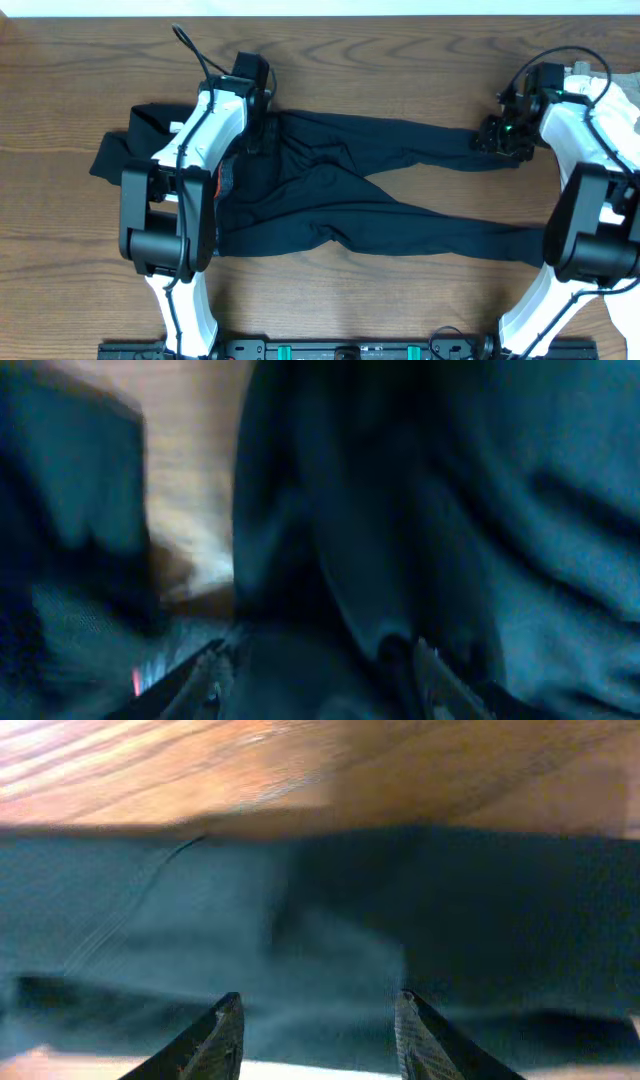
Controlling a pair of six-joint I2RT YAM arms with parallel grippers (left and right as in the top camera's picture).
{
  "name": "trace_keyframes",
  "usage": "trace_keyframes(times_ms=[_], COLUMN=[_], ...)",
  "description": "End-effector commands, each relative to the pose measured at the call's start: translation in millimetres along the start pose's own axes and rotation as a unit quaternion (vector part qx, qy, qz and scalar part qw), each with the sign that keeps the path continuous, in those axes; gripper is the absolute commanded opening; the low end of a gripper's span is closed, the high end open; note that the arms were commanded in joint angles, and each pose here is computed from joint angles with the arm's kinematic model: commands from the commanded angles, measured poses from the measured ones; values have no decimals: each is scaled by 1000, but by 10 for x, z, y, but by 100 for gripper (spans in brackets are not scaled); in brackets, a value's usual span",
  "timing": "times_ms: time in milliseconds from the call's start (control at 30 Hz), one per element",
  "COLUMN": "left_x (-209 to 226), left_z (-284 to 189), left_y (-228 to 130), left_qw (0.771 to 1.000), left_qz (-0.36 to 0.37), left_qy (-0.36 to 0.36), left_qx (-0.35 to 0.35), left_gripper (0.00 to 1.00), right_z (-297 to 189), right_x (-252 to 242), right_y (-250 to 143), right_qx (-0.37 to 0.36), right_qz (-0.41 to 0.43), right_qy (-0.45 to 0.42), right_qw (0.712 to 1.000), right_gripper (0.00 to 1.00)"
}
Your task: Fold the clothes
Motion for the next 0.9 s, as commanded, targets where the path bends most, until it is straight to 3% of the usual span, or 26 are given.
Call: trace_keyframes(times_ms=[0,167,400,567,700,767,867], left_x=[-26,50,150,269,264,260,254], left_z=[-72,91,261,288,294,296,299], left_y=[-152,-408,-685,-637,-605,-594,-575], left_qw=[1000,998,995,995,996,996,996], left_qz=[-5,-11,-11,-7,-7,-7,-7], left_qy=[-13,-1,17,53,52,51,50], left_qx=[24,63,101,84,77,75,71], left_gripper=[60,60,60,60,60,60,60], right_z=[82,228,391,318,212,116,-137], right_x=[-75,-180,-302,-613,-795,-772,-699], right_y=[65,220,177,320,554,641,747], right_qx=[-9,-38,-27,-64,-119,-136,-168], right_qz=[34,47,63,79,91,79,72], right_qy=[-27,-47,-67,-114,-88,-42,37], right_qw=[999,997,995,988,985,987,983], right_gripper=[40,36,45,23,18,22,39])
Point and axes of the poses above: each gripper's point midway between its finger pads, its own z axis out along the fingers, its own x axis along the line the jaws close on, y = z × x, the point moved 1 cm from there along -z, back along the fingers, and after that the axes turned 10 degrees about -z, right-handed, at the moved point
